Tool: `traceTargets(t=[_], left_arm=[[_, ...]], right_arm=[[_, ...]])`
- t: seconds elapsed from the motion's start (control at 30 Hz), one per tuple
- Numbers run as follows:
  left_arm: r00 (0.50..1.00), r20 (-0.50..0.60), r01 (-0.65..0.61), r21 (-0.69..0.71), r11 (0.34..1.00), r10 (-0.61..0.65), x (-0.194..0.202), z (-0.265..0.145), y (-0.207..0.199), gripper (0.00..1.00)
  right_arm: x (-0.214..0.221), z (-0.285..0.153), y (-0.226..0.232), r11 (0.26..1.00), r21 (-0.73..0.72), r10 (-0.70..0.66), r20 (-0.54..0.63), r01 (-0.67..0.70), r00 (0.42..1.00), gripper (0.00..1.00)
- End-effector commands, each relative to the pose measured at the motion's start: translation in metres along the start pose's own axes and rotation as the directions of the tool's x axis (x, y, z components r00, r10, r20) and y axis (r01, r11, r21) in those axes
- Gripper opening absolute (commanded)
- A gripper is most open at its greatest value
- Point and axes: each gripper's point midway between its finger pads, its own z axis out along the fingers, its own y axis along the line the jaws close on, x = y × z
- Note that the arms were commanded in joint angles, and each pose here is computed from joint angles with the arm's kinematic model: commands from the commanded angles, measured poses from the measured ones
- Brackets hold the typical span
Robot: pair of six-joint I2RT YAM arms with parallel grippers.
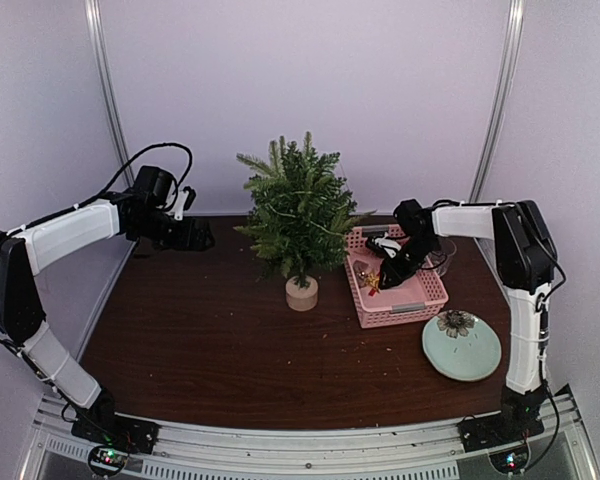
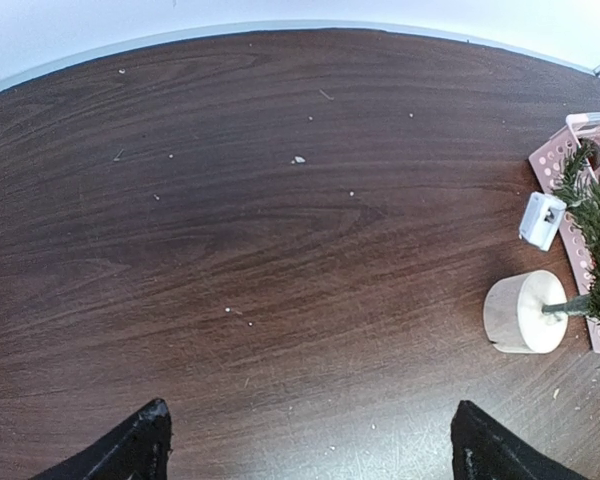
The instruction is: Decorate the small christmas tree
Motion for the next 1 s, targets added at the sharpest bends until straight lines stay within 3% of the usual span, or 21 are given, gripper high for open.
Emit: traceTargets(t=[0.0, 0.27, 0.6, 0.97], left_arm=[[1.0, 0.011, -0.019, 0.002, 1.0, 0.019, -0.001, -0.004, 0.0, 0.98], [1.0, 0.011, -0.026, 0.004, 1.0, 0.026, -0.002, -0.004, -0.001, 0.98], [1.0, 0.005, -0.027, 0.006, 1.0, 0.027, 0.001, -0.005, -0.001, 0.98], [1.0, 0.004, -0.026, 0.0, 1.0, 0.026, 0.002, -0.004, 0.001, 0.98]], right_arm=[[0.003, -0.003, 0.012, 0.994, 0.089, -0.063, -0.037, 0.066, 0.997, 0.24], [-0.01, -0.012, 0.009, 0.968, 0.229, -0.09, -0.048, 0.099, 0.995, 0.29], [-0.022, -0.029, 0.018, 0.968, 0.234, -0.085, -0.012, 0.085, 0.996, 0.33], [-0.02, -0.012, 0.027, 0.979, 0.183, -0.083, -0.028, 0.087, 0.996, 0.24]])
